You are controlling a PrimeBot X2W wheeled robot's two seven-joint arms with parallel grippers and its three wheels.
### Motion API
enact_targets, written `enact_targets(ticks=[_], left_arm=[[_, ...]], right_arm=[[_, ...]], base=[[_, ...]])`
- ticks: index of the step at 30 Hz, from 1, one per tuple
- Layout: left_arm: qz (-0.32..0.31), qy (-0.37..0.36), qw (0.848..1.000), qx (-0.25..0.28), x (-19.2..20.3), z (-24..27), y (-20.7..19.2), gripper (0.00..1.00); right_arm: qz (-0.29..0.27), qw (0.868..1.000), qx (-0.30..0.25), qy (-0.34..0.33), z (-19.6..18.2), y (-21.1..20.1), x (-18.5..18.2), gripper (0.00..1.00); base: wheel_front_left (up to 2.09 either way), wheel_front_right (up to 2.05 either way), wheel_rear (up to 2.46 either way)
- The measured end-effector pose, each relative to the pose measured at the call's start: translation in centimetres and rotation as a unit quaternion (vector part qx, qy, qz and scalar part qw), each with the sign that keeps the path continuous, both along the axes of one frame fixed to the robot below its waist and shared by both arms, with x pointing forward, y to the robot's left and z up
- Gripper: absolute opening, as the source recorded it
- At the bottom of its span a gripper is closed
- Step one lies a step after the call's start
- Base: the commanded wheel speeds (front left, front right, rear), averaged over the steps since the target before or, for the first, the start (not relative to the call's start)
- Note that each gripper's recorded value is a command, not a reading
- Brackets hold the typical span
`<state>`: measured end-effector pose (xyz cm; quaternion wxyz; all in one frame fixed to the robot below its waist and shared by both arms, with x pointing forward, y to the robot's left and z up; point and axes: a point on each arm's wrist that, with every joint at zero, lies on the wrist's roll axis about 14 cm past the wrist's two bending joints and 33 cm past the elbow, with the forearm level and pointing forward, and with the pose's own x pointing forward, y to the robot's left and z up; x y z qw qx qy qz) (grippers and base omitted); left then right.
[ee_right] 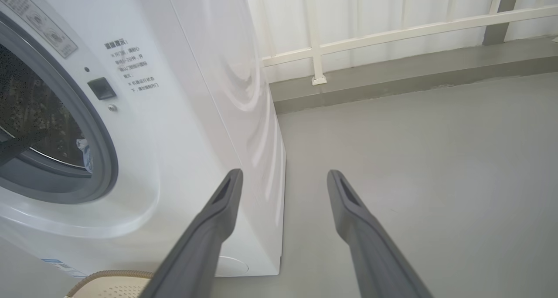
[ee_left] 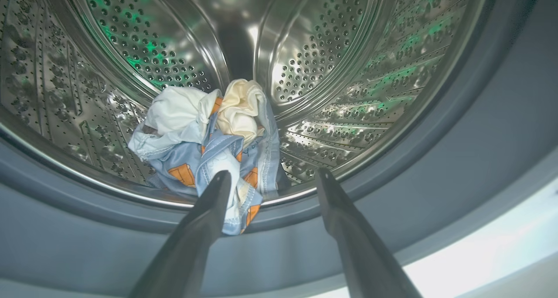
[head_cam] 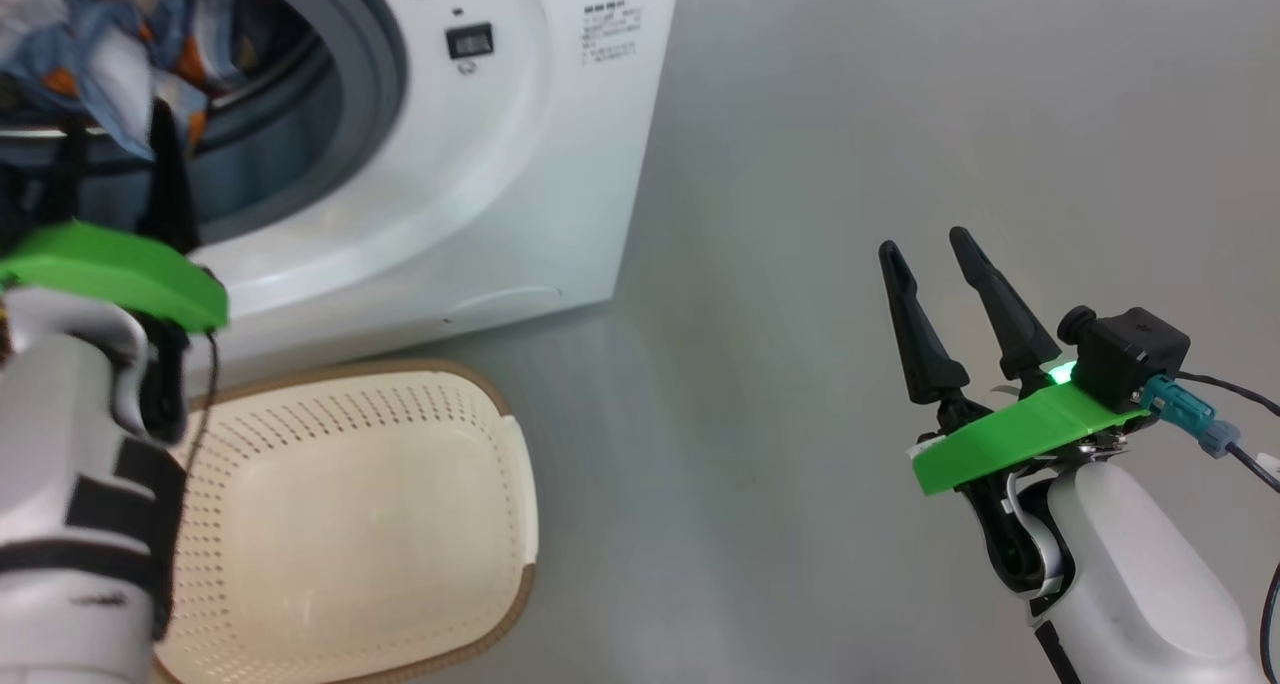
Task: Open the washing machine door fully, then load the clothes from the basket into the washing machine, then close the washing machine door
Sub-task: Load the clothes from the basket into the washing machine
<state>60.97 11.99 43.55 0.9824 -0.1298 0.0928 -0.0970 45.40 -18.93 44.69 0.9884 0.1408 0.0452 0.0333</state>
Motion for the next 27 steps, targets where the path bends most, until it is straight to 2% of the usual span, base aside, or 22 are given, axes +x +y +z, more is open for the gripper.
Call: enact_targets(ticks=[12, 27], left_arm=[[0.017, -0.037, 0.999, -0.013, -6.0, 3.2, 1.7, 1.00], [0.059, -0.070, 0.996, 0.000, -13.9, 5.2, 5.1, 1.00]], right_arm=[[0.014, 0.999, 0.006, -0.033, 3.1, 0.9, -1.6, 1.00], [0.026, 0.998, 0.010, -0.065, 5.7, 1.7, -3.7, 1.00]], base=[[0.00, 0.00, 0.00], [0.00, 0.00, 0.00]])
